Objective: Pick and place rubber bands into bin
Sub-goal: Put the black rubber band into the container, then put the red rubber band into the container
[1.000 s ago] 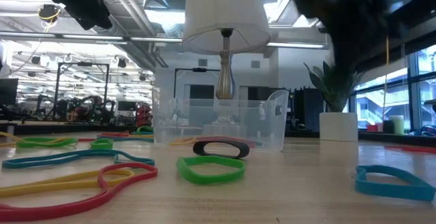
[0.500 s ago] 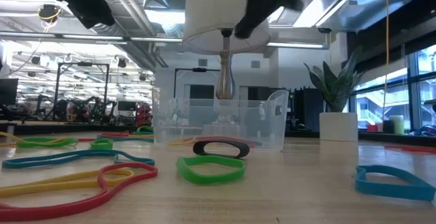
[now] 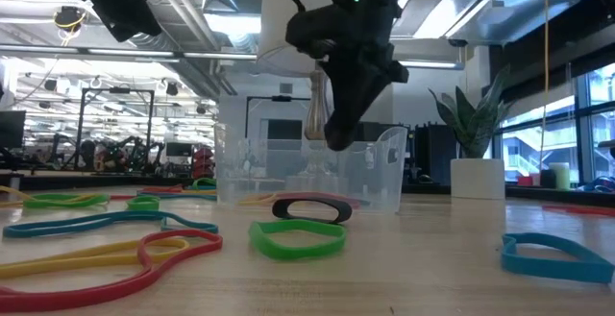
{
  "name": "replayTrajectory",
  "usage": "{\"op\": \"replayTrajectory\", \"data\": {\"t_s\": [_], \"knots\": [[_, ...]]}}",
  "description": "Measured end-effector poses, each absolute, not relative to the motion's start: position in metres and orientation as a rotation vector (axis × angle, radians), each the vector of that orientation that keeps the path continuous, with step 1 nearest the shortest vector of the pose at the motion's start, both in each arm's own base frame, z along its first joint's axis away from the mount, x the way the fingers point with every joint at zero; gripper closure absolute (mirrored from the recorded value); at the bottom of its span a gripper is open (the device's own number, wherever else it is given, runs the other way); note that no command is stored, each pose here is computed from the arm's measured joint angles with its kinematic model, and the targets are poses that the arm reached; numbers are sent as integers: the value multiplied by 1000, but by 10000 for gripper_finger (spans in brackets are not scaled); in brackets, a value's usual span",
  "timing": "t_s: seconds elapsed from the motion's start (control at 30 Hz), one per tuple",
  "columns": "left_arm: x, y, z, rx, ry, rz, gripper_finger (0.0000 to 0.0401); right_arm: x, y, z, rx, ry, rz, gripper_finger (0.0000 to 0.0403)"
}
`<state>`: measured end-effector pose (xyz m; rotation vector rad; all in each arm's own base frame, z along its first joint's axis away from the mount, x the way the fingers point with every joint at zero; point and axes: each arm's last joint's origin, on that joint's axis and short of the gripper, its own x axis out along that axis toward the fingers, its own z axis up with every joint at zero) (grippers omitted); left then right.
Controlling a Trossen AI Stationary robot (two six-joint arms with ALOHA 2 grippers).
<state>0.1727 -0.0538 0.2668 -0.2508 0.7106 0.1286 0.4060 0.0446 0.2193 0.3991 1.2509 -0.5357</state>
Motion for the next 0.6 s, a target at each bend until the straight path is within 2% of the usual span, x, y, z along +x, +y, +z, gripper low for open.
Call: {"op": "replayTrajectory", "data": {"t_s": [0.37,0.6], "knots": [[173,-54,267,-250,711,129,398,405,42,221,449,1261,-540,272],[173,-54,267,-249,709,132,396,405,43,221,456,1266,-531,228]]}}
